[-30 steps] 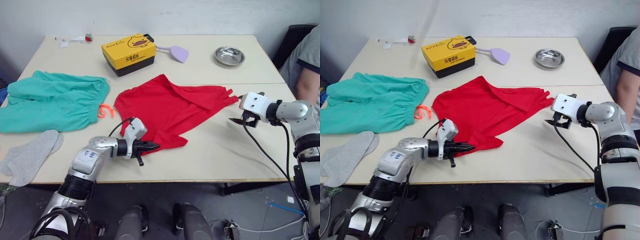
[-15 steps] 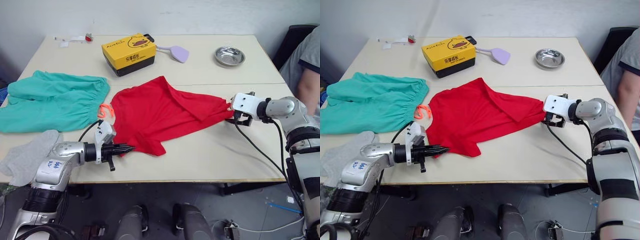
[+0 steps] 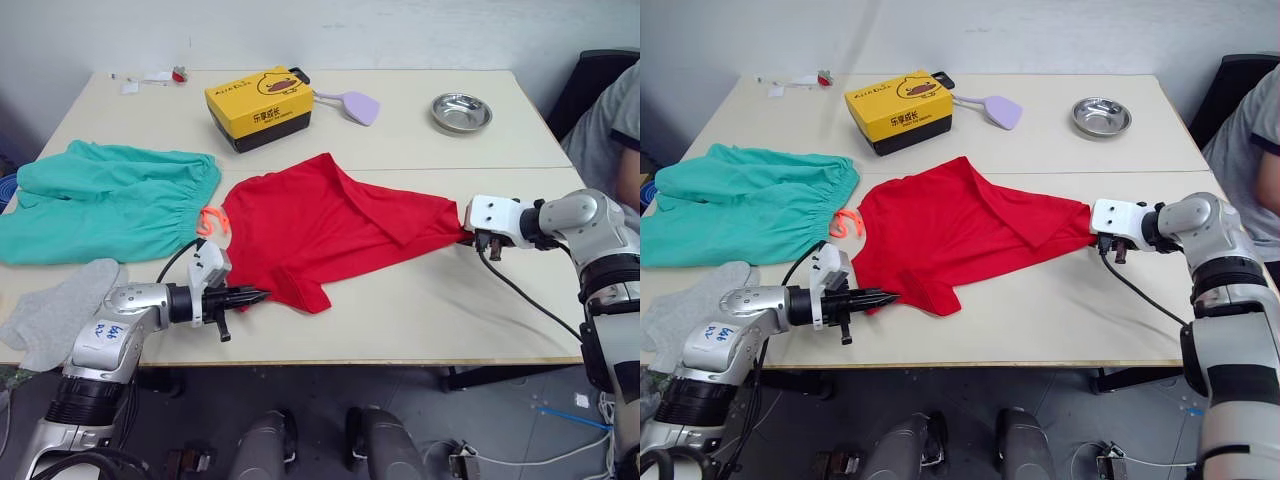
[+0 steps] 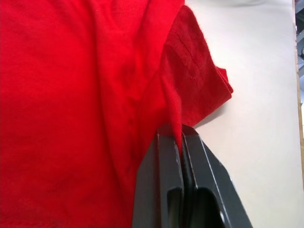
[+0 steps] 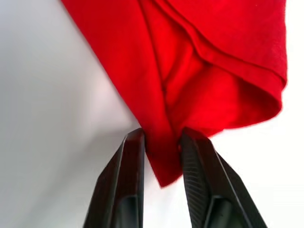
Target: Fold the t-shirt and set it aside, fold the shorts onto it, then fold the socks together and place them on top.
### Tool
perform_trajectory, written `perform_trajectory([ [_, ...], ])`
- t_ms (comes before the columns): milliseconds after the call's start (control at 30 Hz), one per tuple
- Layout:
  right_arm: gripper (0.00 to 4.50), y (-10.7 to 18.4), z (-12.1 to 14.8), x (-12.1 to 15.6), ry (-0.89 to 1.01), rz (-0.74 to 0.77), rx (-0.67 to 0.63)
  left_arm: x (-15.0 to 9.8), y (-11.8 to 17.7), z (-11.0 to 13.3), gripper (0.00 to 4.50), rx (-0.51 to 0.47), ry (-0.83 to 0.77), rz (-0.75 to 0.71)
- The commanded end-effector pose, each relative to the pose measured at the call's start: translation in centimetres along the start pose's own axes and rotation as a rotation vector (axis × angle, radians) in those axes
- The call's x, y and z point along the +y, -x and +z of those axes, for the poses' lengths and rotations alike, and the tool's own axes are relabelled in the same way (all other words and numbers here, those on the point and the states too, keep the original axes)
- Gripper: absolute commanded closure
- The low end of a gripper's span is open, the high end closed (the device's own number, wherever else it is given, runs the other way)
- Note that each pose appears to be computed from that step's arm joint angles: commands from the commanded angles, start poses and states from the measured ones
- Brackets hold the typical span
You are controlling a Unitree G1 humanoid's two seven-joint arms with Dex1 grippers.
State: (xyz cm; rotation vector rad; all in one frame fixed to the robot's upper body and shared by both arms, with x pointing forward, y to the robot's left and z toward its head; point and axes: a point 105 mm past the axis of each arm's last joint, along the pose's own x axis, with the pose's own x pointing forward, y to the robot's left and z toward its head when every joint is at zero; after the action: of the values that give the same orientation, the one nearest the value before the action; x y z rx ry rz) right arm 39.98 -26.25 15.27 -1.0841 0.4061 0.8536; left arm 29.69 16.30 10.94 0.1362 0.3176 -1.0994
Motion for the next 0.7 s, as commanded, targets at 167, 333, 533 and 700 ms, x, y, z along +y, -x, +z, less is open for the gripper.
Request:
perform_trajectory([
  [167, 3.47, 1.8, 0.6, -0.7, 0.087, -0.130, -0.115, 0.2, 0.4, 1.4, 4.50, -0.037, -0.050, -0.006],
  [333, 3.47, 2.1, 0.7, 0.9, 0.149, -0.062, -0.162, 0.0, 0.2, 1.3, 4.50, -0.042, -0.050, -0.020],
  [533, 3.47, 2.6, 1.6, 0.2, 0.142, -0.151, -0.219, -0.1, 0.1, 1.3, 4.50, -0.045, -0.051, -0.021],
  [700, 3.47, 1.8, 0.5, 0.7, 0.109, -0.121, -0.146, -0.2, -0.2, 1.0, 4.50, -0.041, -0.051, -0.033],
])
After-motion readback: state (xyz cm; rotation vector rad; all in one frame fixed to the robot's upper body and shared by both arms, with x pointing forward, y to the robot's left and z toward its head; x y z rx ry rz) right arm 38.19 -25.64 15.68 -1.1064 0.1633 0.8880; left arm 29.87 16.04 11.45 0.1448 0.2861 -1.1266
